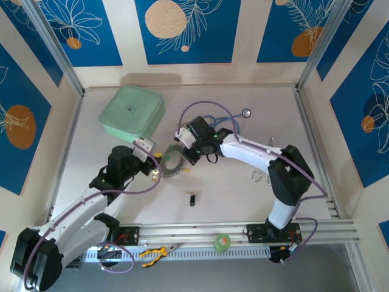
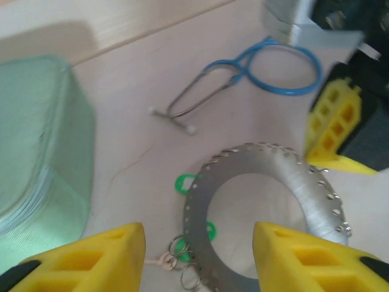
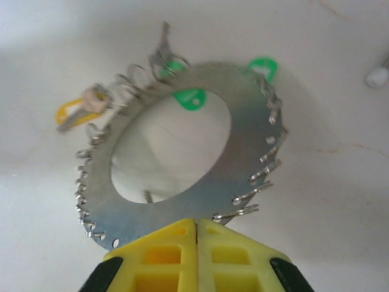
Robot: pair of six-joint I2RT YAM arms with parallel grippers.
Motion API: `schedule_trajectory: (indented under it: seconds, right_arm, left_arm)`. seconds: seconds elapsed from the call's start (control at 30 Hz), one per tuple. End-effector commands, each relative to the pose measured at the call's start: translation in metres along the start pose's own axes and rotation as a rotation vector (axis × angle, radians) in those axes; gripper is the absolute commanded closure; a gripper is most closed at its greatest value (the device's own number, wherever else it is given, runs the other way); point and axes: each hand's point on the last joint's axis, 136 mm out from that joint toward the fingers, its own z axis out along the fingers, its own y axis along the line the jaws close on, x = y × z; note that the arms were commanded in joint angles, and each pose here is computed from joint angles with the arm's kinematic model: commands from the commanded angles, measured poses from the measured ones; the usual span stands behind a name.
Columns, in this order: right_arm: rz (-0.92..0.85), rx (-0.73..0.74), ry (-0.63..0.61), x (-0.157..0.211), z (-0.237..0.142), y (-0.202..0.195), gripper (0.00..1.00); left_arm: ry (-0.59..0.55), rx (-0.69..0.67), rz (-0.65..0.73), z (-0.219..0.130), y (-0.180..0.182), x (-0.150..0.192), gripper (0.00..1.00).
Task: Put the keys on the keyring
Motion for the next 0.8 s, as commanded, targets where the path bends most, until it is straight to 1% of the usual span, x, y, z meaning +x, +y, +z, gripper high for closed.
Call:
schedule_trajectory:
  seconds: [0.0,0.1,0.17,0.33,0.43,0.57,0.77]
  right_arm:
    - [-0.1,-0.145,-0.194,-0.033,-0.03,0.026,1.0]
    - [-0.172,-0.272,-0.265,-0.036,-0.045,0.045,1.0]
    - [-0.206,-0.337,-0.291,-0.035,-0.053,0.053,1.0]
    - [-0.259,-0.413,-0.345,-0.04,-0.065,0.062,1.0]
    - [-0.308,-0.427,-0.363,-0.041,-0.066,0.068,1.0]
    - [-0.353,-0.418,-0.371,-0.041,-0.066,0.069,1.0]
    - [-0.401,-0.402,-0.383,-0.038,-0.067,0.072,1.0]
  left_arm:
    - [-0.075,0.19,0.25,-0.006,-0.031,-0.029,0.56]
    - [-0.029,0.252,0.338,-0.005,-0.039,-0.021,0.57]
    - [-0.007,0.284,0.38,-0.003,-0.043,-0.017,0.6]
    - [-0.049,0.406,0.417,0.002,-0.061,-0.02,0.64]
    - [-0.077,0.455,0.416,0.006,-0.066,-0.02,0.69]
    - [-0.124,0.497,0.419,0.005,-0.07,-0.028,0.71]
    - [-0.143,0.534,0.402,-0.001,-0.071,-0.029,0.73]
